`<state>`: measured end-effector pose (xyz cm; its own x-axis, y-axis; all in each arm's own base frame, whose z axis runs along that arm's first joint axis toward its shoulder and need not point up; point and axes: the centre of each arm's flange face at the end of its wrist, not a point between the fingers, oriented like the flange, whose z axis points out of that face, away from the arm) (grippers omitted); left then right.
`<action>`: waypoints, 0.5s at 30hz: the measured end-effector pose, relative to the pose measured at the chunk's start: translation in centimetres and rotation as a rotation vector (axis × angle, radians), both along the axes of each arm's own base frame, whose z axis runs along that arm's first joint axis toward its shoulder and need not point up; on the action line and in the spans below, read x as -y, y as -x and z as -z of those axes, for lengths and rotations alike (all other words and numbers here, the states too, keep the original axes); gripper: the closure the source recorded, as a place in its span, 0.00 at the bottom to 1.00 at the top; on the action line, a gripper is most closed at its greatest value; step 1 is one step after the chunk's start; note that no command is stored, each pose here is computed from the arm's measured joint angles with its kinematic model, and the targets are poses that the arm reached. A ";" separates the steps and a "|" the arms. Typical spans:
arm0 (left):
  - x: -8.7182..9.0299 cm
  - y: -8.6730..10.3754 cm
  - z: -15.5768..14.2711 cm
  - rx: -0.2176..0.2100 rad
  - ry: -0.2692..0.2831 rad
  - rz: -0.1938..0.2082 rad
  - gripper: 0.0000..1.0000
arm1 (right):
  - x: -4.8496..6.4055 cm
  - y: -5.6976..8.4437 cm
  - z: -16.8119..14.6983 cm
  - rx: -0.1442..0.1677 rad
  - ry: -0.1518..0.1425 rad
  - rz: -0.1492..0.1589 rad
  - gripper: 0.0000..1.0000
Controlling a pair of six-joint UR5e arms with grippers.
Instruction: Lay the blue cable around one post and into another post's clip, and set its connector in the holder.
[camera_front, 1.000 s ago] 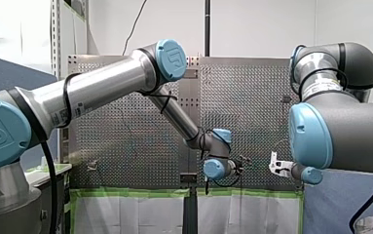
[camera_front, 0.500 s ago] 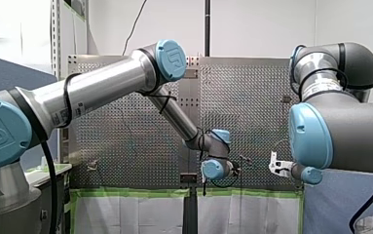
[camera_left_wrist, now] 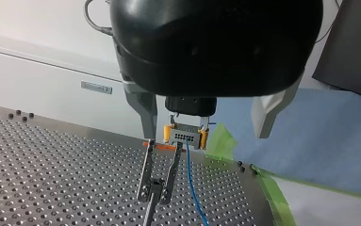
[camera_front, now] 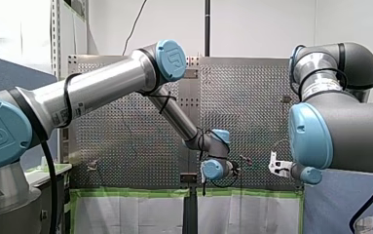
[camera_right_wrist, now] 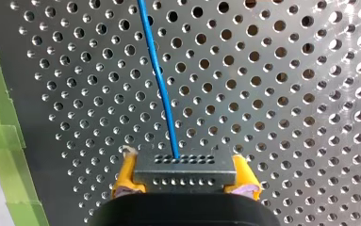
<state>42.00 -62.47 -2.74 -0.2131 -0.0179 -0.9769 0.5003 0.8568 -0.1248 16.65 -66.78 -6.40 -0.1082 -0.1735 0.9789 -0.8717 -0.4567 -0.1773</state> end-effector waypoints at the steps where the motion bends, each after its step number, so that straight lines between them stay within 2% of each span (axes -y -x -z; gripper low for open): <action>1: 0.0 0.0 0.0 0.000 0.000 0.000 0.00 | 0.0 0.0 0.0 0.000 0.000 0.000 1.00; 7: -0.1 -0.1 0.0 0.001 -0.006 -0.001 0.00 | -0.1 -0.1 0.1 -0.007 -0.004 -0.002 1.00; 15: 0.3 0.7 0.0 0.026 -0.047 0.006 0.00 | -0.9 -0.1 0.5 -0.052 -0.031 -0.009 1.00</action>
<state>41.32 -62.77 -2.77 -0.1876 0.0298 -0.9818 0.5081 0.8584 -0.0711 16.73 -65.92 -6.93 -0.0561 -0.2049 0.9772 -0.8761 -0.4593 -0.1466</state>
